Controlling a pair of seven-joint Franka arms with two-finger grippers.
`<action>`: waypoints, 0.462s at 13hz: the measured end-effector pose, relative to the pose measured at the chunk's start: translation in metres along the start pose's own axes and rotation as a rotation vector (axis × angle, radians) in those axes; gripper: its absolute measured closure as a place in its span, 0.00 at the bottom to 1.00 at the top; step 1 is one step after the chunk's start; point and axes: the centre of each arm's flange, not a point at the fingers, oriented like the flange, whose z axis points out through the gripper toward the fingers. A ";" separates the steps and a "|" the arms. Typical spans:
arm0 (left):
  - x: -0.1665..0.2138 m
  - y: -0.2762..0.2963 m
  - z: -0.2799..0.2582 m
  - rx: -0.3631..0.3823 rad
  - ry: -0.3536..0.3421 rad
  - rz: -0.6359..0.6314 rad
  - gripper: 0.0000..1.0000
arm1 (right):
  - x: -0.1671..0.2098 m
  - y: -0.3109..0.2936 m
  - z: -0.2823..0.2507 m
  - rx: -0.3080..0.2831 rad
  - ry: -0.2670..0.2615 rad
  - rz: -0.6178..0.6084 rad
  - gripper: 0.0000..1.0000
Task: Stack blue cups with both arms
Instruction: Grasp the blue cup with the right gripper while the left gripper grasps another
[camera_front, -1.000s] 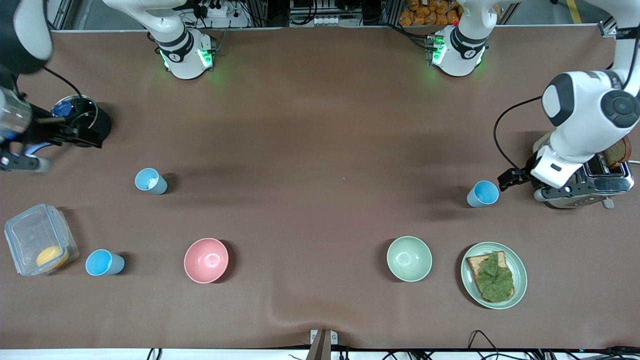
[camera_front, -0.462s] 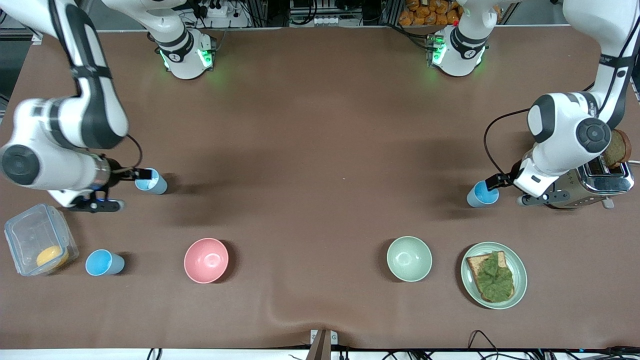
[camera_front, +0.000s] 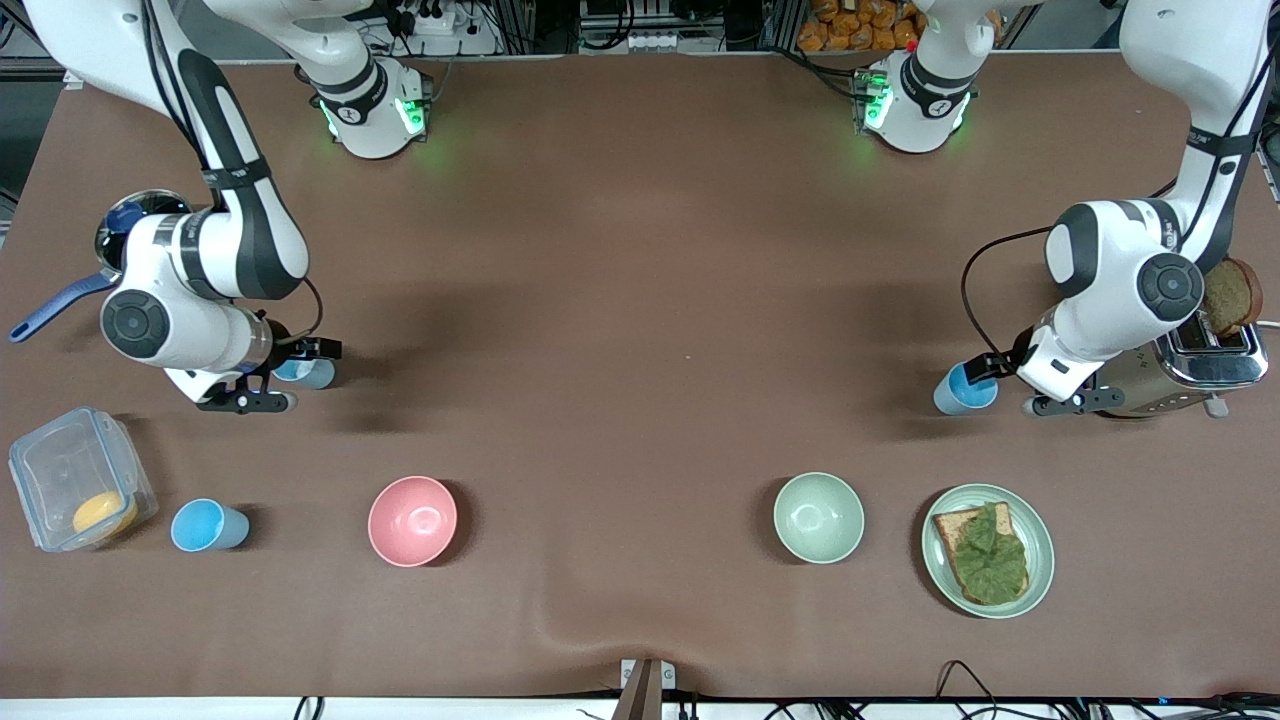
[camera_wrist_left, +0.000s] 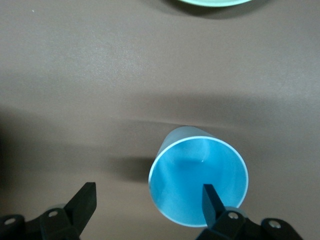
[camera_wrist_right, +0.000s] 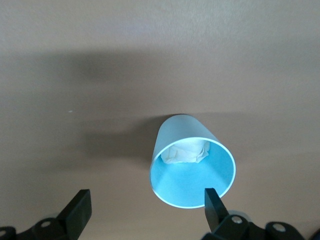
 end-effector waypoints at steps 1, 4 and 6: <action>0.000 0.002 0.003 -0.001 -0.001 0.003 0.13 | 0.000 0.000 0.005 -0.001 -0.008 0.000 0.00; 0.000 0.007 0.011 -0.006 0.001 0.011 0.49 | 0.005 0.002 0.022 -0.004 -0.017 0.005 0.22; 0.002 0.009 0.010 -0.007 0.006 0.014 0.72 | 0.007 0.003 0.032 -0.006 -0.031 0.006 0.47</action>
